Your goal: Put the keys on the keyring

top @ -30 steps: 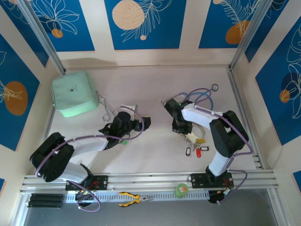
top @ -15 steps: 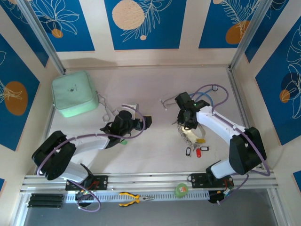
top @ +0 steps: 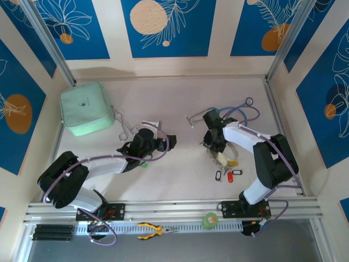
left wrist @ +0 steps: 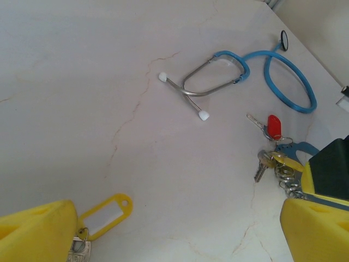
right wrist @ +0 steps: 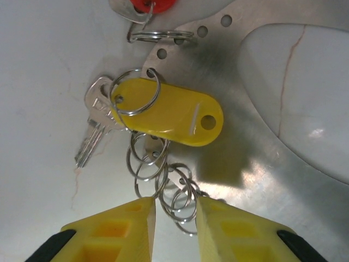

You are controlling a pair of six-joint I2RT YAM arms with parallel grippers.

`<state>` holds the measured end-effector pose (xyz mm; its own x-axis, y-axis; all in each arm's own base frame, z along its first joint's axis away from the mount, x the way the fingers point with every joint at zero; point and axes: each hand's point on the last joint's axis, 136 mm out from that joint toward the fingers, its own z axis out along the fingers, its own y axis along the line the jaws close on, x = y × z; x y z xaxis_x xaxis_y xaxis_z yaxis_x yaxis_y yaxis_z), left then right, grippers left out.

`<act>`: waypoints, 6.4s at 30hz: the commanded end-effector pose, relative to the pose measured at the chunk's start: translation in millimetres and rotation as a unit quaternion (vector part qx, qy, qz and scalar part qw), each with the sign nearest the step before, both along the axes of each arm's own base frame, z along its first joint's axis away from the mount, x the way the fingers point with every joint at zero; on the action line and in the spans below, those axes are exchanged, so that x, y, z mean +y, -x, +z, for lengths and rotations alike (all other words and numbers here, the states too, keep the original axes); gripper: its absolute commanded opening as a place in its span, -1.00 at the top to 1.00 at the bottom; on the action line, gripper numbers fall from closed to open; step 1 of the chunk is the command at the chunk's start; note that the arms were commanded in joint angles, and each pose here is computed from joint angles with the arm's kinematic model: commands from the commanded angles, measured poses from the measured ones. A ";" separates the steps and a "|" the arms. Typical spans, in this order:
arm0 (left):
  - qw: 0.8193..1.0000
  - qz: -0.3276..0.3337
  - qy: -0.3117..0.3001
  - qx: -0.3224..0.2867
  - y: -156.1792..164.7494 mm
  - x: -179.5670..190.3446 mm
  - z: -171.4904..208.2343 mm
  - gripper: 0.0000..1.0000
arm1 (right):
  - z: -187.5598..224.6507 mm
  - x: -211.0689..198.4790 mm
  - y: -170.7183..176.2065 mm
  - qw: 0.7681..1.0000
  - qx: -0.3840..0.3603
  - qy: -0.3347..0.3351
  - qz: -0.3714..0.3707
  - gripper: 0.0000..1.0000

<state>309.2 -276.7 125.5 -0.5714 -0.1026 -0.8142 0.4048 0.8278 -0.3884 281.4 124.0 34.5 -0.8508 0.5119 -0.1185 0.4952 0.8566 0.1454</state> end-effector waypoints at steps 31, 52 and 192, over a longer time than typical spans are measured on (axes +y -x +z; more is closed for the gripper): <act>0.999 0.010 0.017 -0.036 6.8 9.1 13.7 -0.90 | 54.5 46.1 -17.5 0.766 -0.137 0.111 0.618 0.33; 0.998 0.015 0.009 -0.068 23.1 32.7 27.4 -0.92 | 1.7 19.8 -14.8 0.711 0.107 0.178 0.672 0.28; 0.860 -0.422 -0.084 -0.275 105.2 -51.6 -5.4 0.51 | 97.0 146.9 80.0 0.522 -0.293 -0.060 0.798 1.00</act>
<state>205.0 -316.1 101.6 0.0286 0.3619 -0.9318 0.9692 0.2180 0.1144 208.4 265.0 122.9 -0.0810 -0.7869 -0.6117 -0.9928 0.1182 -0.0207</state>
